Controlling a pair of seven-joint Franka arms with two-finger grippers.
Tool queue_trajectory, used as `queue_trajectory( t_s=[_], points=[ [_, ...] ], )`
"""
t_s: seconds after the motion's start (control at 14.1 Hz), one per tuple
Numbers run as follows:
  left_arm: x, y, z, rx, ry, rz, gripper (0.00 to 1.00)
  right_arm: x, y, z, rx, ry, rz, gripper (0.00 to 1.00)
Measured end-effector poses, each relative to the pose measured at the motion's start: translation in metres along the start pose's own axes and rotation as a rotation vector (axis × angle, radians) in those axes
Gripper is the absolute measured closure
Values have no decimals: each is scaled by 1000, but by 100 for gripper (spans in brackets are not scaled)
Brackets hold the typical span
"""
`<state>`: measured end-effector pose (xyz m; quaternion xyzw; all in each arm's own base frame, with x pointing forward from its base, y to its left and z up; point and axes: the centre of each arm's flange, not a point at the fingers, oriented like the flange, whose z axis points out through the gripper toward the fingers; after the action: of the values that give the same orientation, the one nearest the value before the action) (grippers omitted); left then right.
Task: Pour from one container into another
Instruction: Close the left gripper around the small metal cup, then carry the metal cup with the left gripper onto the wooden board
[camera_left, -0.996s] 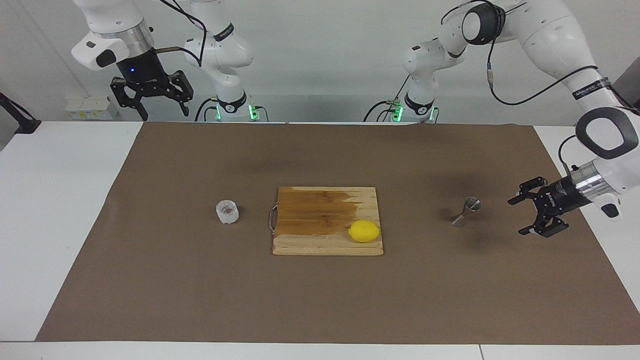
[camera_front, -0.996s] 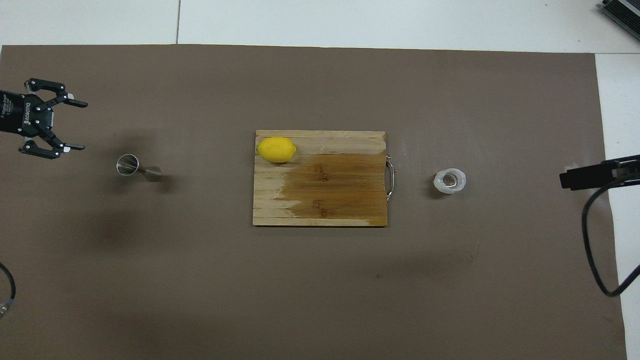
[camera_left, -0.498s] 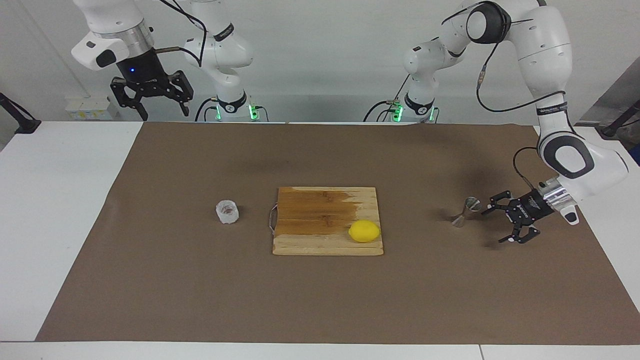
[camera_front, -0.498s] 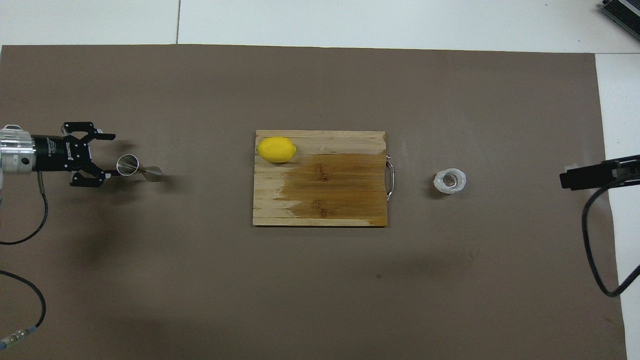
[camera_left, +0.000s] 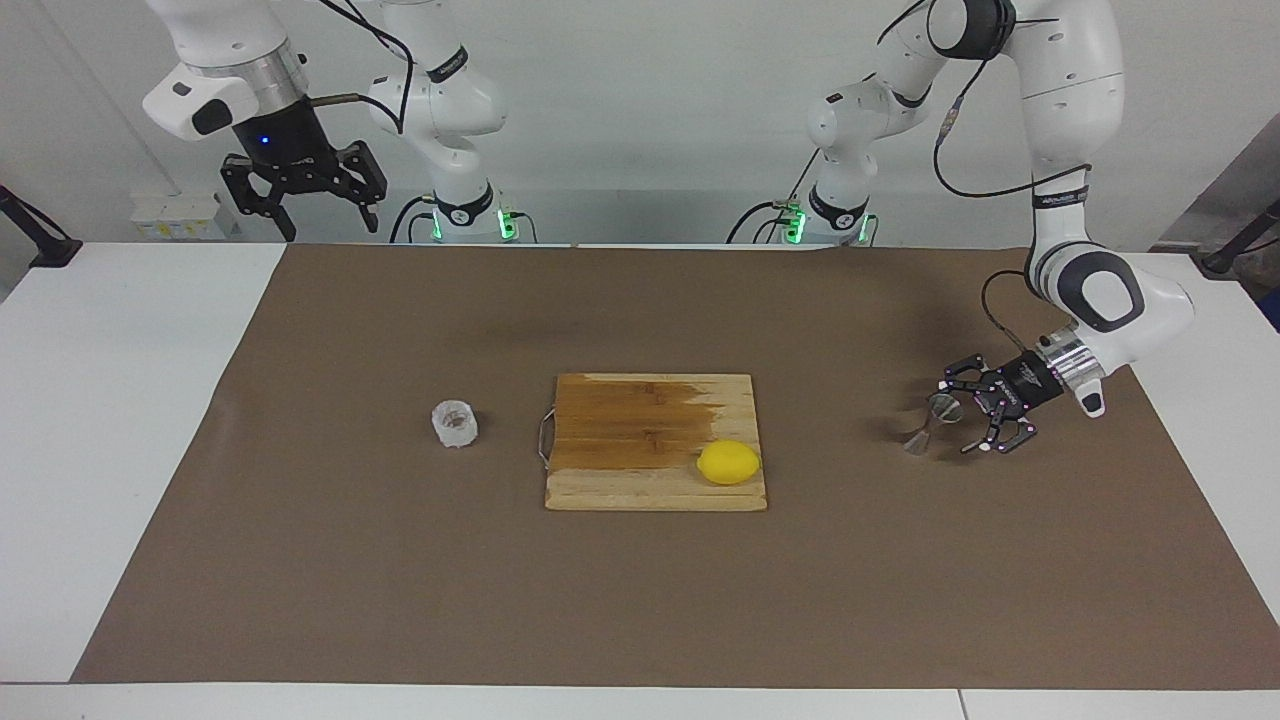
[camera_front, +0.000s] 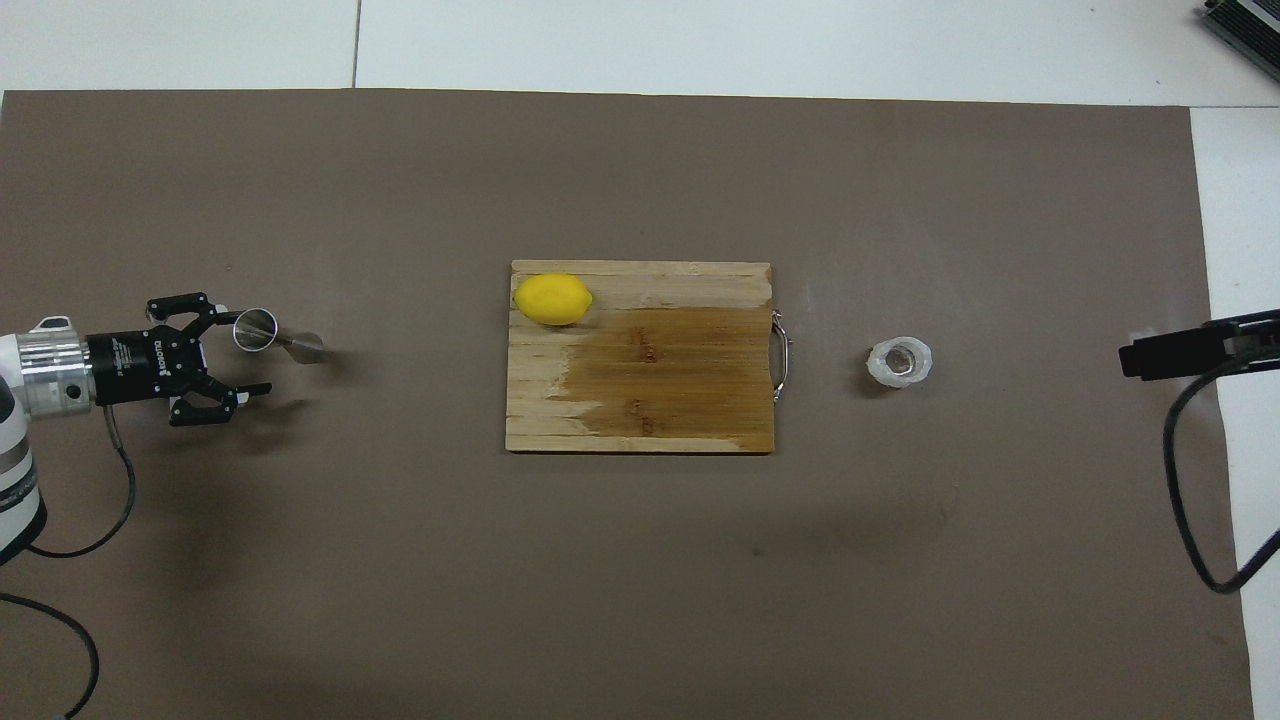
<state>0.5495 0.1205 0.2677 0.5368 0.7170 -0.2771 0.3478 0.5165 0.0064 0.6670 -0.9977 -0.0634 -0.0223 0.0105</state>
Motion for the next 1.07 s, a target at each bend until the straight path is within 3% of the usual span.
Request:
queue_trajectory(
  t_s=[0.28, 0.64, 1.07],
  points=[
    [6, -21, 8, -80, -108, 54, 2, 0, 0, 0, 0, 0, 0, 0],
    [2, -25, 18, -115, -131, 38, 9, 0, 0, 0, 0, 0, 0, 0],
    [-4, -22, 18, -181, -183, 5, 78, 0, 0, 0, 0, 0, 0, 0]
  ],
)
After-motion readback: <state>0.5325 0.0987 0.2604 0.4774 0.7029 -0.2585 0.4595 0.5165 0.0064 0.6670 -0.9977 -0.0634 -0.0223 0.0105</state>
